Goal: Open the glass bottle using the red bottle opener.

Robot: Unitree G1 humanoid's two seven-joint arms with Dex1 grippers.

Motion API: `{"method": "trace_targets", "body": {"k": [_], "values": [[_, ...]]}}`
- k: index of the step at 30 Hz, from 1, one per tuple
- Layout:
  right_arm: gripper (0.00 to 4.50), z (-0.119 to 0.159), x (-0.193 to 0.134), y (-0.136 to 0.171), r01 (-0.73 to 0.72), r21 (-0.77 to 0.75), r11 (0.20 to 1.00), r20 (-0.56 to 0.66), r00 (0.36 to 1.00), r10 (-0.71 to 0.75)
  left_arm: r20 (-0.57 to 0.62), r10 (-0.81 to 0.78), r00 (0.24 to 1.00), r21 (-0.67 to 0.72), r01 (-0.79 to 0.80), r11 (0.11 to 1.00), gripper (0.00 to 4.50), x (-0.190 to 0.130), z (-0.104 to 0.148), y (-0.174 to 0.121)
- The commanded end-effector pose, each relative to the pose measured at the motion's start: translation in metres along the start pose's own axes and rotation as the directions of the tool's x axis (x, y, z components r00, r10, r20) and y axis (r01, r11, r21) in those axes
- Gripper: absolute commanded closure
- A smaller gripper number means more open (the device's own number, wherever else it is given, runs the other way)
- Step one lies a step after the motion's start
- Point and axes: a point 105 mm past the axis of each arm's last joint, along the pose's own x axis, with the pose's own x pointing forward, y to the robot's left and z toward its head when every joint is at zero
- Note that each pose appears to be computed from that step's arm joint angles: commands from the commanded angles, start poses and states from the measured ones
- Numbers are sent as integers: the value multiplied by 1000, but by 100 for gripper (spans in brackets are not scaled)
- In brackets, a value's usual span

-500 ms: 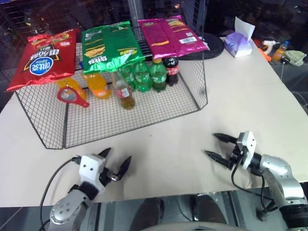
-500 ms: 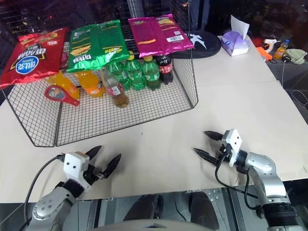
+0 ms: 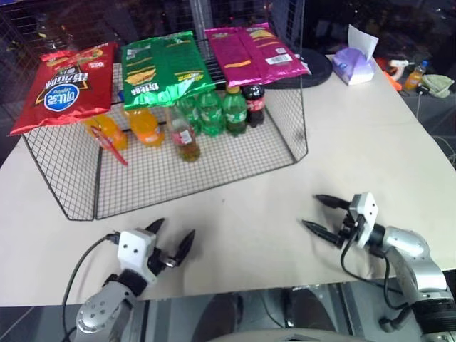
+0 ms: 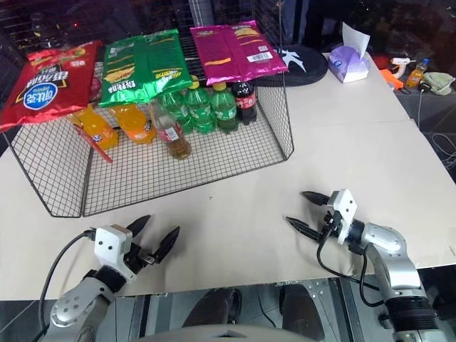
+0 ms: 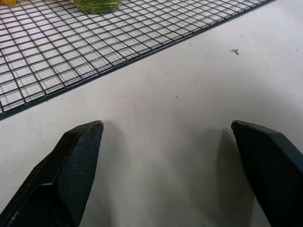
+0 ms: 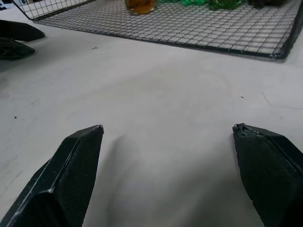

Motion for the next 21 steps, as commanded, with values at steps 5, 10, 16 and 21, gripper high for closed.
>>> {"method": "trace_targets", "body": {"k": [5,10,16,21], "values": [[10,9,5,1,-2,-29,1000,51,999,3,32,20,999,0,-20,1000,0,3,8,7],[10,23,11,6,-13,-21,1000,115,993,16,90,83,992,35,-87,996,0,6,23,21],[10,63,25,29,-153,-30,988,251,955,156,234,221,947,81,-246,966,0,17,66,52],[10,100,42,52,-254,-64,965,329,907,261,360,363,859,81,-416,906,0,20,104,83]]}}
